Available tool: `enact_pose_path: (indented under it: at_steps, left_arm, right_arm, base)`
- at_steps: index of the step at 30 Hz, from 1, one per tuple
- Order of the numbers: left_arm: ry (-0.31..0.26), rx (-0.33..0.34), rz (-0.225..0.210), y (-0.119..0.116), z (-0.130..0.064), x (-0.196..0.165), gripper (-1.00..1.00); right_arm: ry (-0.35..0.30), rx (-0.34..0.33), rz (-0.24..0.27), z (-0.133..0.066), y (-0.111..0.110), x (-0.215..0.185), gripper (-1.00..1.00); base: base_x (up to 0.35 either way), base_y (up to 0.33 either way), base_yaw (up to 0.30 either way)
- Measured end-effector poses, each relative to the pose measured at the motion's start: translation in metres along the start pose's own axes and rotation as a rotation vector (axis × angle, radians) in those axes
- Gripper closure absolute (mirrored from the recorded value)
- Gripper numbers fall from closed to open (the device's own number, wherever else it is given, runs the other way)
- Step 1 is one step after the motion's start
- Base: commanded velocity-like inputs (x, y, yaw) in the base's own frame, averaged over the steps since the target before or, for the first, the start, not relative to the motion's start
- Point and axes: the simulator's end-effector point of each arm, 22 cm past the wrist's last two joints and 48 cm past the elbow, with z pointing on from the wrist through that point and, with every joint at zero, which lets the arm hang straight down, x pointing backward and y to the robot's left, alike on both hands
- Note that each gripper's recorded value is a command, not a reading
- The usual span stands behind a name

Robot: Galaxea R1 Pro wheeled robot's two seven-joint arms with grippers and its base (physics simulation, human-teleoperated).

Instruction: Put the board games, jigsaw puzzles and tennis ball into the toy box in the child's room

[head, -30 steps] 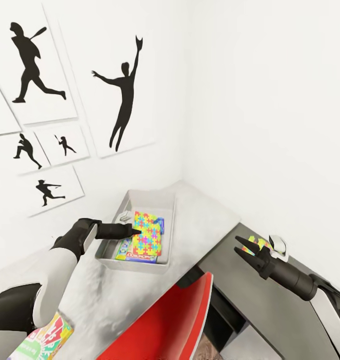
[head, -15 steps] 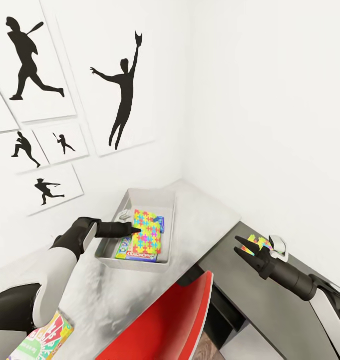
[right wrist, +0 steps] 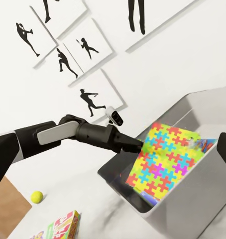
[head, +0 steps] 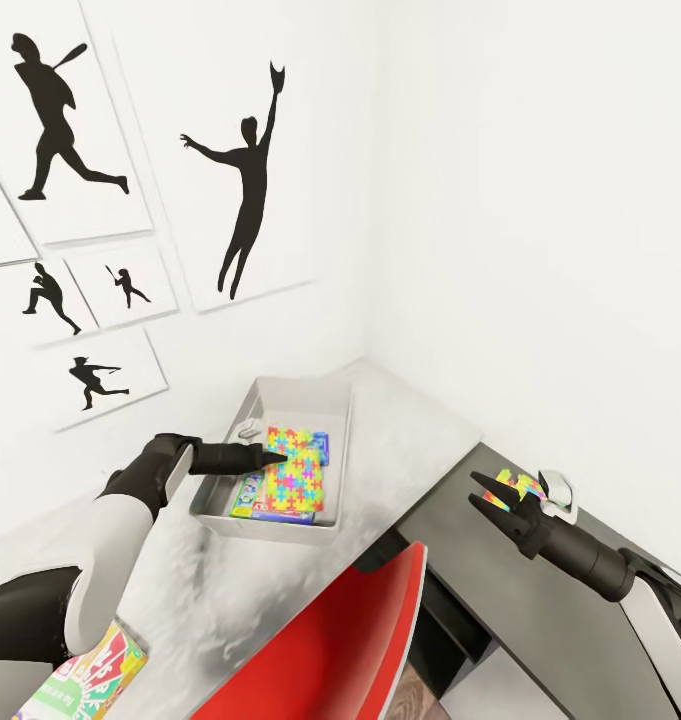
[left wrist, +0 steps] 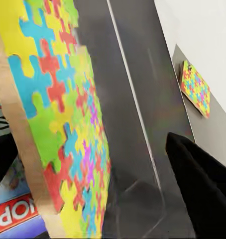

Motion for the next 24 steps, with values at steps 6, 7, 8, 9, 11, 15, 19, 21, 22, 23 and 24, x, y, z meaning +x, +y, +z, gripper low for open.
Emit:
enact_pose_path:
  at_steps: [6,7,8,9,11,15,19,21,22,23,24]
  left_arm:
    - [-0.001,-0.003,0.001,0.001,-0.001,-0.001,-1.0]
    - [-0.001,-0.003,0.001,0.001,-0.001,-0.001,-1.0]
    - [-0.002,-0.004,0.001,0.002,-0.002,-0.001,-1.0]
    - [-0.004,-0.004,0.003,0.002,-0.002,-0.002,-1.0]
    - [-0.016,-0.007,0.018,0.0,-0.005,-0.008,-1.0]
    - [-0.04,-0.01,0.045,-0.004,-0.011,-0.021,-1.0]
    - [-0.049,-0.01,0.048,-0.003,-0.018,-0.027,-1.0]
    - [-0.051,0.005,0.047,-0.003,-0.024,-0.029,-1.0]
    - [-0.054,0.025,0.049,-0.005,-0.031,-0.031,-1.0]
    - [-0.057,0.038,0.052,-0.007,-0.035,-0.033,-1.0]
    - [-0.062,0.055,0.056,-0.008,-0.042,-0.035,-1.0]
  right_arm:
    - [0.001,0.0,0.0,0.0,0.0,0.0,-1.0]
    - [0.0,0.0,-0.001,0.0,0.0,0.0,-1.0]
    - [0.0,0.0,-0.001,0.0,0.0,0.0,-1.0]
    - [0.0,-0.001,-0.001,0.0,0.0,0.0,-1.0]
    - [-0.001,-0.001,0.0,0.0,0.0,0.0,-1.0]
    - [-0.001,-0.001,0.0,0.001,0.0,0.0,-1.0]
    - [-0.002,-0.002,0.0,0.001,0.001,0.0,-1.0]
    - [-0.002,-0.003,0.0,0.001,0.001,0.0,-1.0]
    - [-0.002,-0.003,-0.001,0.001,0.001,0.0,-1.0]
    - [-0.003,-0.003,-0.001,0.001,0.001,0.0,-1.0]
    - [-0.003,-0.004,-0.002,0.001,0.002,-0.001,-1.0]
  base:
    - [0.0,0.0,0.0]
    - [0.0,0.0,0.0]
    - [0.0,0.0,0.0]
    - [0.0,0.0,0.0]
    - [0.0,0.0,0.0]
    - [0.0,0.0,0.0]
    - [0.0,0.0,0.0]
    - [0.0,0.0,-0.007]
    - [0.0,0.0,-0.026]
    - [0.0,0.0,-0.036]
    - [0.0,0.0,-0.051]
